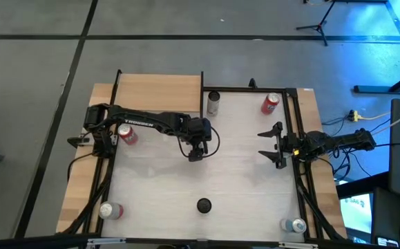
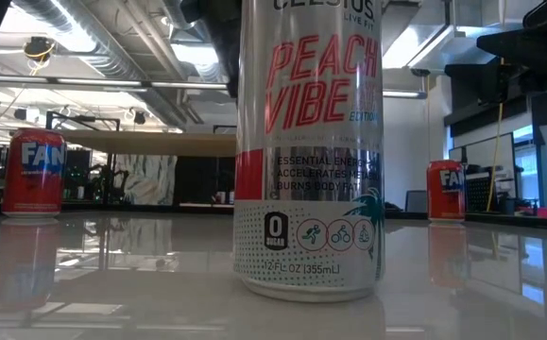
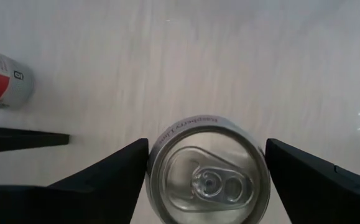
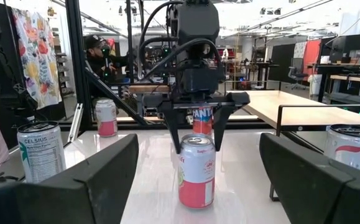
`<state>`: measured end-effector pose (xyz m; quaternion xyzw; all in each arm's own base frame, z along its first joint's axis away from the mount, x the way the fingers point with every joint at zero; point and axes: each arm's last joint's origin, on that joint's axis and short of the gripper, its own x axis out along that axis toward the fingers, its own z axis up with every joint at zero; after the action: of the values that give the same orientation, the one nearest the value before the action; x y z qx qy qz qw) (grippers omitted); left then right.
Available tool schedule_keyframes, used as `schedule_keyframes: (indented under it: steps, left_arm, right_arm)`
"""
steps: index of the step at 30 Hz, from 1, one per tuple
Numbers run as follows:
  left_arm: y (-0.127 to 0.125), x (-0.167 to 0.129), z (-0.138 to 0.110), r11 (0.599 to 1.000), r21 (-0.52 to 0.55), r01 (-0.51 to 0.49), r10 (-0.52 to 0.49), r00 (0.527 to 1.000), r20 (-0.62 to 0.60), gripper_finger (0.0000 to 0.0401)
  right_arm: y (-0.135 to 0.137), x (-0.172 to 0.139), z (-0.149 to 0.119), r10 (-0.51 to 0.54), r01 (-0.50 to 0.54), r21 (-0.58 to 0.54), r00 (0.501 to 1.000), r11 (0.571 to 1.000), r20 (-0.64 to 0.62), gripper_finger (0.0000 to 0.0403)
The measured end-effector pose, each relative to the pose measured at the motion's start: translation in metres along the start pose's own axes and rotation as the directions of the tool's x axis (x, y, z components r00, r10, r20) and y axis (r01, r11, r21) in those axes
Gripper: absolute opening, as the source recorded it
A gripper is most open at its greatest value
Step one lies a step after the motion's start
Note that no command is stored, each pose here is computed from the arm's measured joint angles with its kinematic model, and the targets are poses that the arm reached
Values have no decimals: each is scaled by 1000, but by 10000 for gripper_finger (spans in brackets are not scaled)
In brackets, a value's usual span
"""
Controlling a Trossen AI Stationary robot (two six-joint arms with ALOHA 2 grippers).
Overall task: Place canned beverage on shelf
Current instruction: Put the top pink soda can on the shelf
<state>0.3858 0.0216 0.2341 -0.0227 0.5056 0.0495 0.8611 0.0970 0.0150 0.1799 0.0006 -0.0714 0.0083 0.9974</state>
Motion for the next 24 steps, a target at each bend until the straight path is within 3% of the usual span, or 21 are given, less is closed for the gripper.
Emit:
schedule_keyframes:
  steps: [9, 24]
  left_arm:
    - [-1, 0, -1, 1000, 6, 0, 0, 1000, -6, 380]
    - [-10, 9, -3, 999, -15, -41, 40, 999, -32, 379]
  right_arm:
    - [0, 0, 0, 0, 0, 0, 1000, 1000, 1, 333]
    - [0, 0, 0, 0, 0, 0, 1000, 1000, 0, 333]
